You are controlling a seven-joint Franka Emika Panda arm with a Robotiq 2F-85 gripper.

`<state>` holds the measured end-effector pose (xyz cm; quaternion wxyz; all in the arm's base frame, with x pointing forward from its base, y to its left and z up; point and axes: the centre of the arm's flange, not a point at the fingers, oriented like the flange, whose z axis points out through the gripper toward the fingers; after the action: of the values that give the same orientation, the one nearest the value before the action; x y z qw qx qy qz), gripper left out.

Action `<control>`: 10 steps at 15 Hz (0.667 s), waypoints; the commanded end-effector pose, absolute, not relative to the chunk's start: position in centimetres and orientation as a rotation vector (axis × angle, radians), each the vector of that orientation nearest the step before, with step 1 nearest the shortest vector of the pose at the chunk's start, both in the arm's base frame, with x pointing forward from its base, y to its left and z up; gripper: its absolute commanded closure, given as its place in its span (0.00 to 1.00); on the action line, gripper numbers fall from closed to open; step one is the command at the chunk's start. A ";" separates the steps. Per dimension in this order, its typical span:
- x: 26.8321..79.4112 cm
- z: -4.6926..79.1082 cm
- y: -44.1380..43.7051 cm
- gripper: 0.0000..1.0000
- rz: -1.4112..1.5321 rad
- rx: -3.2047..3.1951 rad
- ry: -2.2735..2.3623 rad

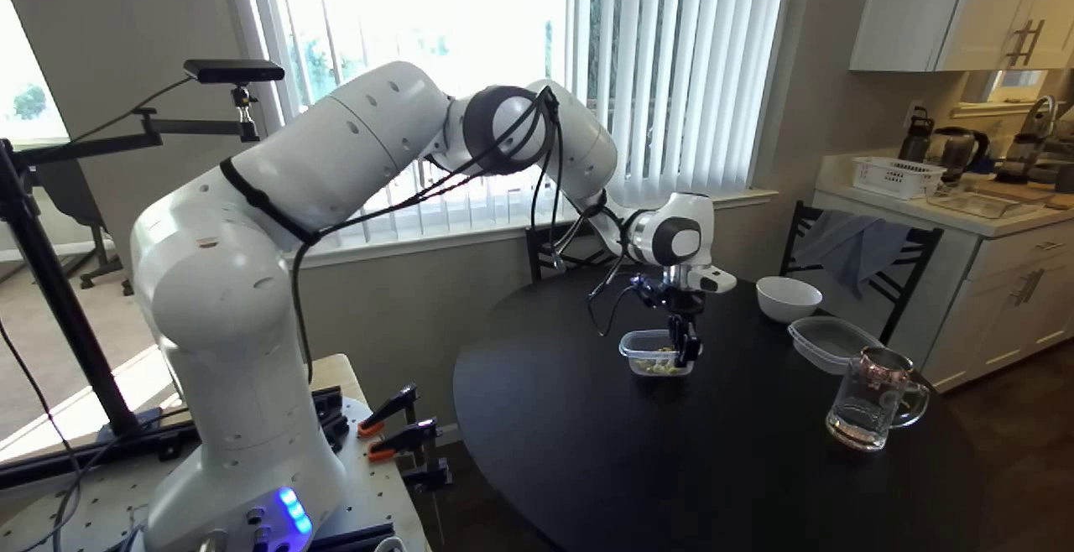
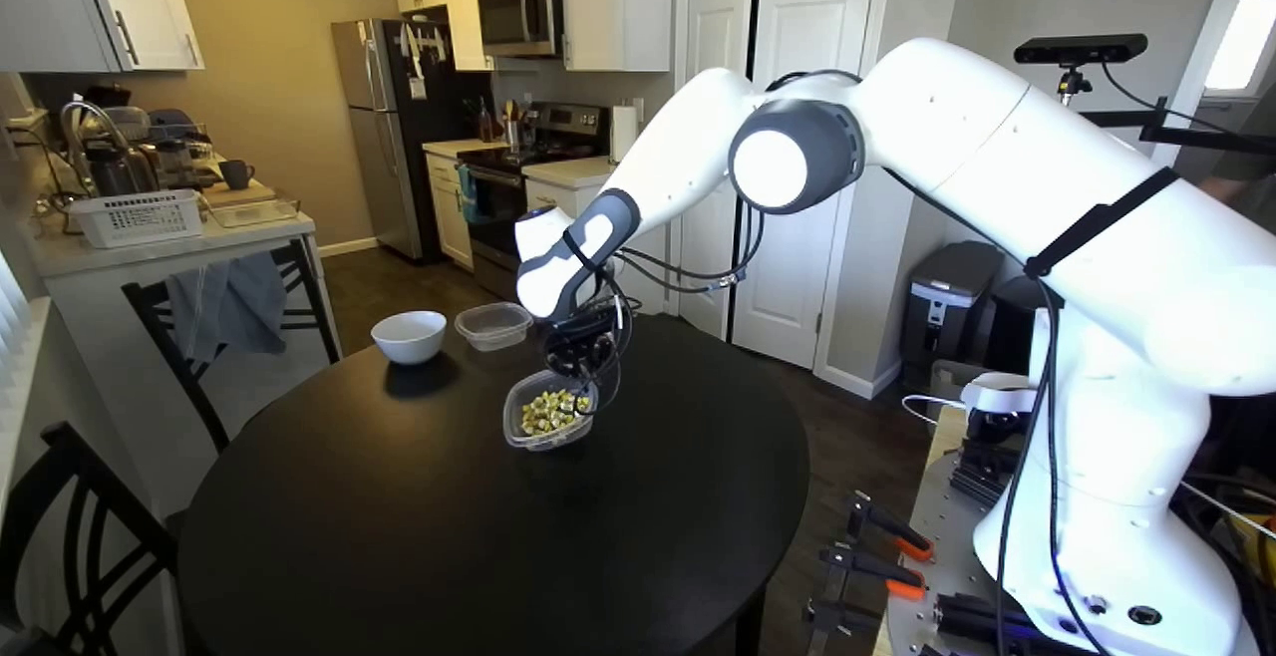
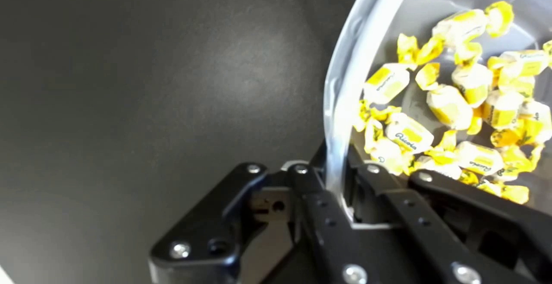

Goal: Pour the contents of the lunchbox onto the table

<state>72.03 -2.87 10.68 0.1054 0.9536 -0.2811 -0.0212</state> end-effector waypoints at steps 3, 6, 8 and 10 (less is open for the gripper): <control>69.3 13.9 -2.2 0.99 0.168 2.641 -0.537; 68.6 14.4 -0.4 0.99 0.277 2.543 -0.367; 68.0 14.4 1.2 0.99 0.348 2.471 -0.259; 67.6 14.2 2.9 0.99 0.420 2.396 -0.158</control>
<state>70.62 1.08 13.29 0.3021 0.9407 -0.0981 0.1193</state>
